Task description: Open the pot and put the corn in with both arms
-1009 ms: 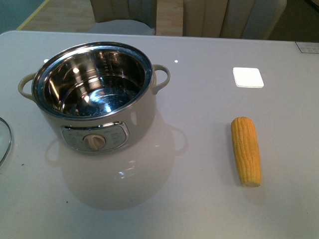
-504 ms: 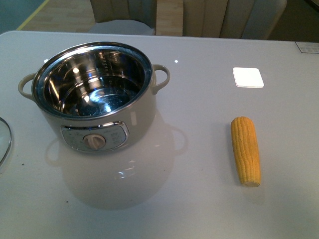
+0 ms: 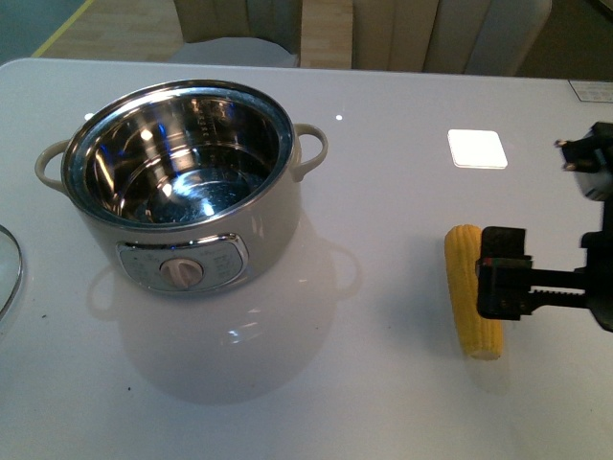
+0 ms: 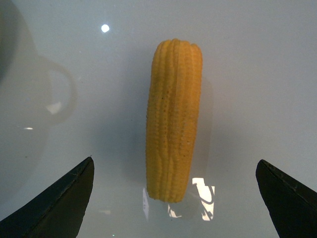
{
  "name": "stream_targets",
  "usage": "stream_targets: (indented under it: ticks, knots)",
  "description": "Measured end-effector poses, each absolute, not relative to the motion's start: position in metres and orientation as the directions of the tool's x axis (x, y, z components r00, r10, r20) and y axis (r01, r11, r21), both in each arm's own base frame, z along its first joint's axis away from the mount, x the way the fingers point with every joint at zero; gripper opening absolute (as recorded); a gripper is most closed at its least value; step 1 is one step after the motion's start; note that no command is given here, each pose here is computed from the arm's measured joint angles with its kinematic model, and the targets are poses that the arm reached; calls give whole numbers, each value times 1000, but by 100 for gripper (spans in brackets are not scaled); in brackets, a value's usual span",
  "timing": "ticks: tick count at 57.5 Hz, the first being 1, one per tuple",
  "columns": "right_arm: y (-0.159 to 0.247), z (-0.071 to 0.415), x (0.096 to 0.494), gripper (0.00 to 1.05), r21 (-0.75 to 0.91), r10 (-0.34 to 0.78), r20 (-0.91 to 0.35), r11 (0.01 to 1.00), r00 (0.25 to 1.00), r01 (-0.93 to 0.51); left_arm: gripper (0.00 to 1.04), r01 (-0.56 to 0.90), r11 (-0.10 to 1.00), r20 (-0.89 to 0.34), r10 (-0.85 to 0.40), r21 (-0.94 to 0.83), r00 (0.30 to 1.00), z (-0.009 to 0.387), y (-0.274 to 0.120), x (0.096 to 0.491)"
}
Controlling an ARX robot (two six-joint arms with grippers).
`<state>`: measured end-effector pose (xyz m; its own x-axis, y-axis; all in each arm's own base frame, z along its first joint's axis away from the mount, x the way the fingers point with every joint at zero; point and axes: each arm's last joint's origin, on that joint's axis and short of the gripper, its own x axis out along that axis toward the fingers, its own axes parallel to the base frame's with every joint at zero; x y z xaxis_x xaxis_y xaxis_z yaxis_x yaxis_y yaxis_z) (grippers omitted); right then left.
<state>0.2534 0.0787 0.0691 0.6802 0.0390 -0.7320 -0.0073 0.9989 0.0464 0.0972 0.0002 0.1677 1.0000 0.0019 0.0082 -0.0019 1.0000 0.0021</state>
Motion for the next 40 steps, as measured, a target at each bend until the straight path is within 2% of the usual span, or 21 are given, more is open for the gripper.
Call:
stream_targets:
  ticks: [12, 40]
  knots:
    - [89, 38, 276, 96, -24, -1, -758, 999, 652, -27, 98, -2, 1000, 8, 2, 2, 1000, 168, 0, 97]
    - [89, 0, 316, 96, -64, -42, -780, 998, 624, -12, 98, -2, 1000, 8, 2, 2, 1000, 168, 0, 97]
